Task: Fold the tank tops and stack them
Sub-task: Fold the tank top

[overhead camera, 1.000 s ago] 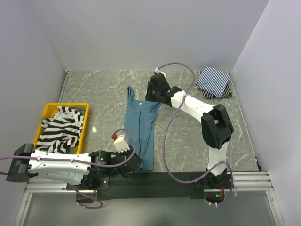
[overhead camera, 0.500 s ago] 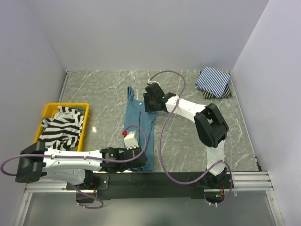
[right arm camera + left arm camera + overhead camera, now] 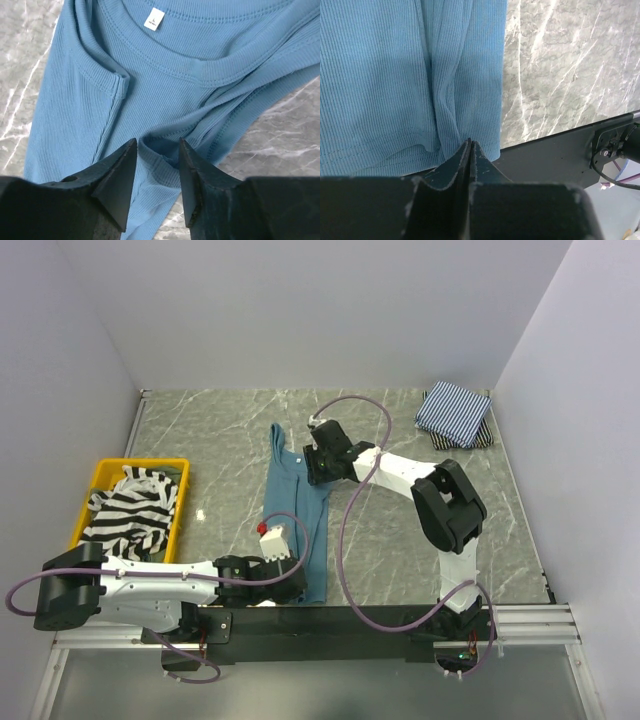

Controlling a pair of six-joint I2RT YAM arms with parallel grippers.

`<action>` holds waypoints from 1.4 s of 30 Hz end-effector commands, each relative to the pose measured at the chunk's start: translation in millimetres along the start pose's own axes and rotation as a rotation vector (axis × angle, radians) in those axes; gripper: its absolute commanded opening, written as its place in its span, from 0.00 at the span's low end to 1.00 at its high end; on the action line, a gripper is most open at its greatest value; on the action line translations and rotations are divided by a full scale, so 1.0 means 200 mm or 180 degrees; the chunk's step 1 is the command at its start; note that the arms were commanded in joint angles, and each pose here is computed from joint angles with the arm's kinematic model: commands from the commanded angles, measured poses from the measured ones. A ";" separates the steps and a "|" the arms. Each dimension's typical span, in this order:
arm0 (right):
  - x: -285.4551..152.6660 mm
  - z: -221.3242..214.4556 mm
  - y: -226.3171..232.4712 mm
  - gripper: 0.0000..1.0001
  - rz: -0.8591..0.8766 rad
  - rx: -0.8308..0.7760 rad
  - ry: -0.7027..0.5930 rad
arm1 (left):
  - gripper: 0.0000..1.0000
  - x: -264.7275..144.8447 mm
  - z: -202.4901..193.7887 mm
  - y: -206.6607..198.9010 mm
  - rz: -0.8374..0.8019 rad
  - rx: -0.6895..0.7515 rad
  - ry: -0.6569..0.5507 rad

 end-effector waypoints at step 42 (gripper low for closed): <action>0.20 0.20 0.12 0.00 0.0462 0.0445 -0.0255 | 0.02 0.01 -0.01 0.08 0.0006 -0.0121 0.0053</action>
Point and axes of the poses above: each gripper's point midway between its finger pads, its own x axis out along the fingers, its own y axis along the line the jaws close on, z = x × y, the point moved 2 cm from there along -x, back along the fingers, and after that the axes turned 12 degrees about -x, right-handed, at the moved point
